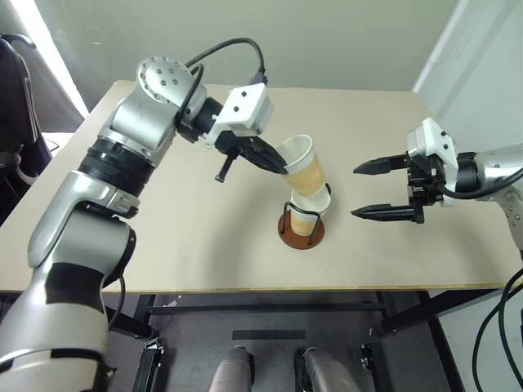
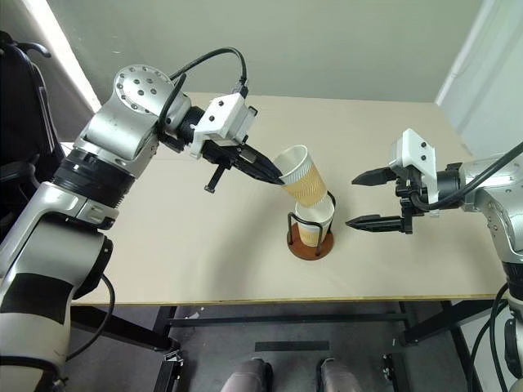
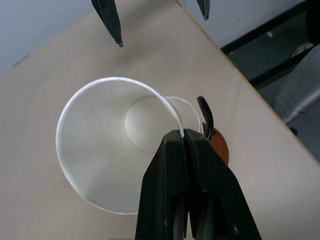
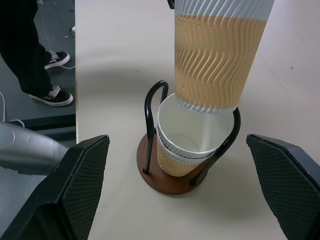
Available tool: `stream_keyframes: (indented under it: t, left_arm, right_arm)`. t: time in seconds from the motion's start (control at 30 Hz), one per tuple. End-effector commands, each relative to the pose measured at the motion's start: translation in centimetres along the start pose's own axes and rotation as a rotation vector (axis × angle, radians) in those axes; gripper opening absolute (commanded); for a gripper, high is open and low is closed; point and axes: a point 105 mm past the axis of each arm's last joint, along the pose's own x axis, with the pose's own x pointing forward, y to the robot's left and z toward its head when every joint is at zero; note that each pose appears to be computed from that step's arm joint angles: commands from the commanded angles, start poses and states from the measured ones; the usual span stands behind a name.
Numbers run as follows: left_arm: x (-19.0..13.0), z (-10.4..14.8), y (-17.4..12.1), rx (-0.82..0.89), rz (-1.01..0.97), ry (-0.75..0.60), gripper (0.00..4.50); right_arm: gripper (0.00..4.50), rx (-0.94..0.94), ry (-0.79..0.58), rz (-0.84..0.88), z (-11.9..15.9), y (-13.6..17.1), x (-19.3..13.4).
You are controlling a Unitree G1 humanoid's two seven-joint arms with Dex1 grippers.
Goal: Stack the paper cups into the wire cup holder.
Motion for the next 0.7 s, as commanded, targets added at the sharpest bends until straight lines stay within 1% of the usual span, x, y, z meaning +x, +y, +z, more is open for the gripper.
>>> stream_keyframes:
  t: [0.03,0.47,0.7]
  left_arm:
    - [-0.3,0.3,-0.2,0.04,-0.024,0.007,0.06]
    - [0.3,0.4,-0.2,0.046,-0.028,-0.006,0.06]
    - [0.8,0.0,-0.2,0.047,-0.033,-0.004,0.06]
  right_arm:
    - [4.5,-0.044,-0.022,-0.021,1.2,0.1,-0.7]
    - [4.5,-0.042,-0.029,-0.024,1.0,0.1,-0.4]
    - [4.5,-0.04,-0.028,-0.028,0.9,0.2,-0.5]
